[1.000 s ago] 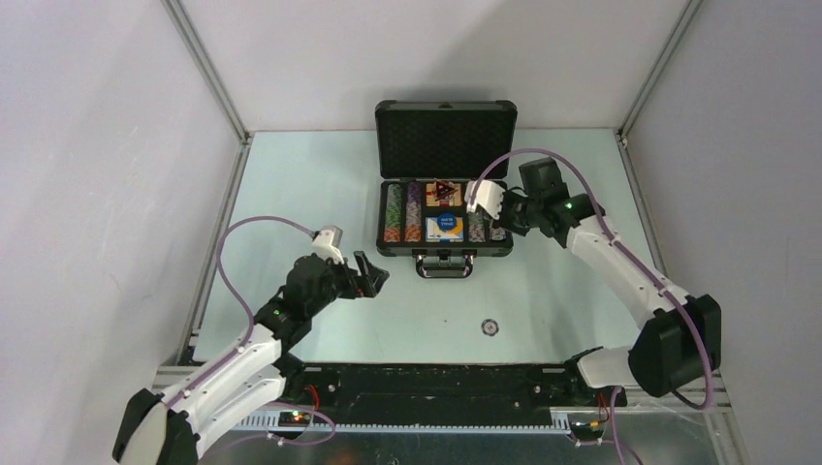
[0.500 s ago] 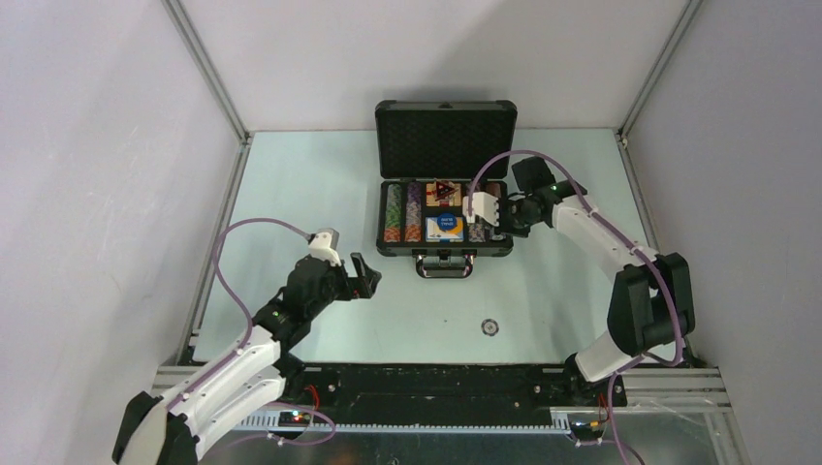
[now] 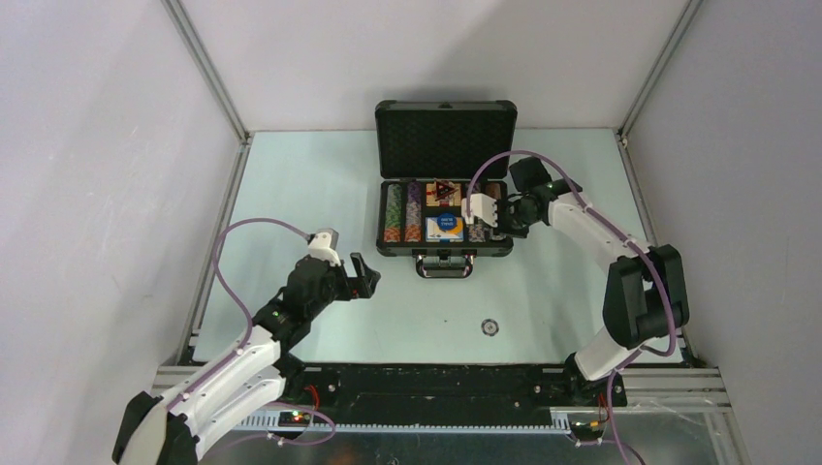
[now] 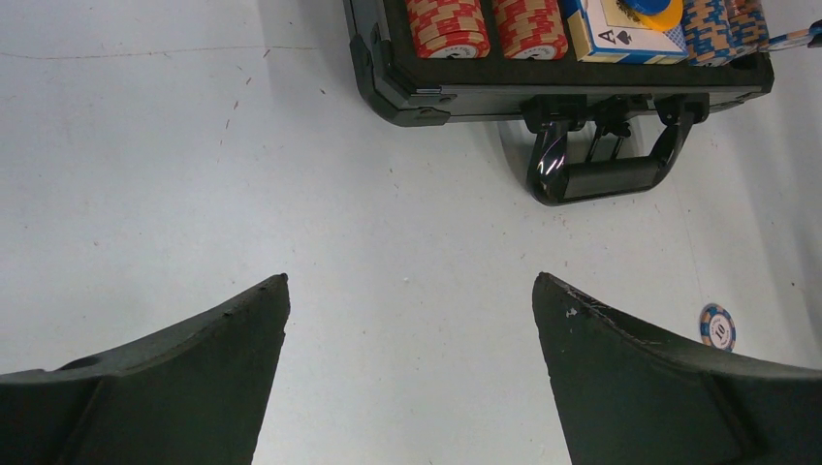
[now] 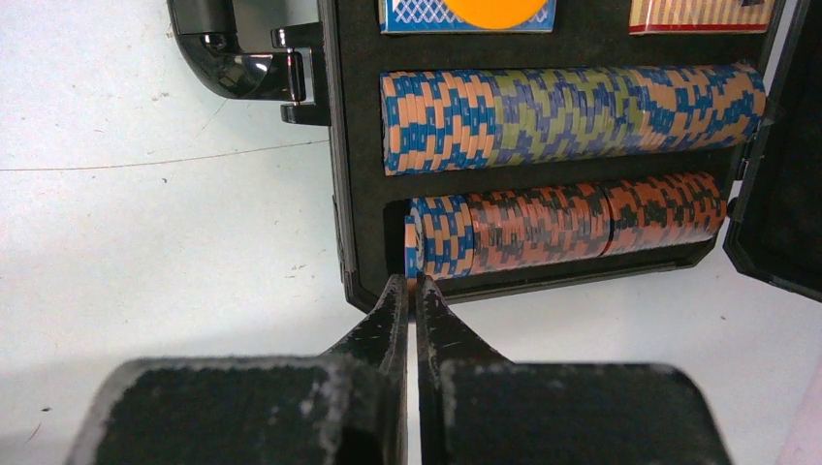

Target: Pack up texas hold em set

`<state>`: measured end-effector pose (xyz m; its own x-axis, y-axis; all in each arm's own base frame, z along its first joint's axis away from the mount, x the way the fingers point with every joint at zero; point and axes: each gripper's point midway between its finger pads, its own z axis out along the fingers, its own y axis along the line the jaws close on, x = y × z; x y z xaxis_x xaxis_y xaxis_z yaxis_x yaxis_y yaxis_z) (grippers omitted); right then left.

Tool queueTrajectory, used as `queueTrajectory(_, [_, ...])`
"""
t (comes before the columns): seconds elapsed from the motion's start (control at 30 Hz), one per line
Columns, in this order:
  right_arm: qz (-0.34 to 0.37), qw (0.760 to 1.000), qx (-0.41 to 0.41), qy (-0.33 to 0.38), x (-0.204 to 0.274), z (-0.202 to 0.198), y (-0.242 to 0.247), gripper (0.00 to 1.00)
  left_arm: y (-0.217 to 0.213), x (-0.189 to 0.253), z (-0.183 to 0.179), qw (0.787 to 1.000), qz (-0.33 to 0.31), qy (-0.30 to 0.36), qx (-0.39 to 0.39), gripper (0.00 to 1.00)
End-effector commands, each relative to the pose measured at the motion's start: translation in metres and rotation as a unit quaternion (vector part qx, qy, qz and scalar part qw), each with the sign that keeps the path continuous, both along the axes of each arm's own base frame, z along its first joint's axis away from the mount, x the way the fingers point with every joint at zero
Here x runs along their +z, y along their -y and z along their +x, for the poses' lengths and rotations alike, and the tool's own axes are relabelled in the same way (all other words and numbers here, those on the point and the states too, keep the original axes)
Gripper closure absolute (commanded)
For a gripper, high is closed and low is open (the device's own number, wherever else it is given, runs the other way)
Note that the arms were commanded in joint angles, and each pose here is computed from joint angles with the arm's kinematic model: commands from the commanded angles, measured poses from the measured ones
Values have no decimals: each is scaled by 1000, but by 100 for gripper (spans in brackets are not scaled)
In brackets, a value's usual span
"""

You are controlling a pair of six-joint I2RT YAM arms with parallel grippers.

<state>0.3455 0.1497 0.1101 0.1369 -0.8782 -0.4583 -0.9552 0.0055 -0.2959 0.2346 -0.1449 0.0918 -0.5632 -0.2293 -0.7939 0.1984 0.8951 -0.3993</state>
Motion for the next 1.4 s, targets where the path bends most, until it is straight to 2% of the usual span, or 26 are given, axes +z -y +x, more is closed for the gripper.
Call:
queueTrajectory(0.0, [8,1000,2,21,11,15,-5,100,-4,0,3,1000,10,8,5,0])
queueTrajectory(1.07, [-23,998,-7,57,-2,43,2,91,-3,-2,4,1000,12,5,3,0])
queueTrajectory(1.37, [-16,998,-6,55,-1,41,-1,75,-3,-2,3,1000,11,5,3,0])
